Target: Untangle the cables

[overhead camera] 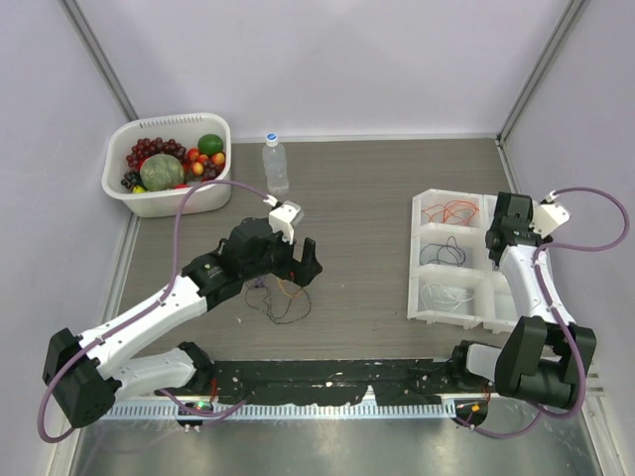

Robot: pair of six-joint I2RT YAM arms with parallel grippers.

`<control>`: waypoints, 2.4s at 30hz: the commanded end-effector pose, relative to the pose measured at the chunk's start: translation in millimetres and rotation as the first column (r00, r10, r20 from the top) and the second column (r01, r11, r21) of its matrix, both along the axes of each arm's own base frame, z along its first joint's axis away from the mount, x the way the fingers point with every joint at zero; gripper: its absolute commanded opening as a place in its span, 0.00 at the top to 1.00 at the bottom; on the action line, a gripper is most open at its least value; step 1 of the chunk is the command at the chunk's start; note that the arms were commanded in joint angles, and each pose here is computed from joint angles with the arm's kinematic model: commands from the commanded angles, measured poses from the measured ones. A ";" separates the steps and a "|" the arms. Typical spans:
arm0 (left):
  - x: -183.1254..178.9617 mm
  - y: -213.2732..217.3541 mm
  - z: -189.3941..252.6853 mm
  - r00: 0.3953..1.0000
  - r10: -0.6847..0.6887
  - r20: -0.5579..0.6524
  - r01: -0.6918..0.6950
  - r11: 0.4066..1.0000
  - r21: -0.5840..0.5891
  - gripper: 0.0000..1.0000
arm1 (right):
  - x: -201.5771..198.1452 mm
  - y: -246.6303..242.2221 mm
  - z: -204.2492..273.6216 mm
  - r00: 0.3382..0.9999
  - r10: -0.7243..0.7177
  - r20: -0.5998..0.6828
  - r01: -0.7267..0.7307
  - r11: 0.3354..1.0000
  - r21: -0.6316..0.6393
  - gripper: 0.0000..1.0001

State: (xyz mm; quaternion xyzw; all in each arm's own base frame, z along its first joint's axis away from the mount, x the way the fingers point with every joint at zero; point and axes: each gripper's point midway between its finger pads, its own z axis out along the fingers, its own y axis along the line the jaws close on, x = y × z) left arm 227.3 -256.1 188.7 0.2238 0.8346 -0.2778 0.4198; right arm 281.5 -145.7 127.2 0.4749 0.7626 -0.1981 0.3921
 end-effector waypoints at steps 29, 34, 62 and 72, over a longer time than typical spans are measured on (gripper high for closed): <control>23.2 93.7 -39.0 0.766 0.563 -0.310 -0.619 0.777 -0.116 0.00 | -40.3 517.0 -39.9 -0.092 0.899 0.428 -0.936 -0.224 0.270 0.38; 17.3 64.3 -60.0 0.788 0.432 -0.438 -0.529 0.839 -0.125 0.10 | -43.3 529.8 -52.2 -0.117 0.882 0.457 -0.918 -0.272 0.290 0.38; 51.7 75.2 -147.4 0.737 0.507 -0.446 -0.524 0.846 0.097 0.60 | -36.4 518.5 -45.8 -0.049 0.869 0.492 -0.950 -0.193 0.247 0.99; 64.2 78.4 -133.0 0.762 0.516 -0.391 -0.520 0.848 0.106 1.00 | -36.6 499.6 -42.0 0.002 0.892 0.452 -0.961 -0.123 0.246 0.91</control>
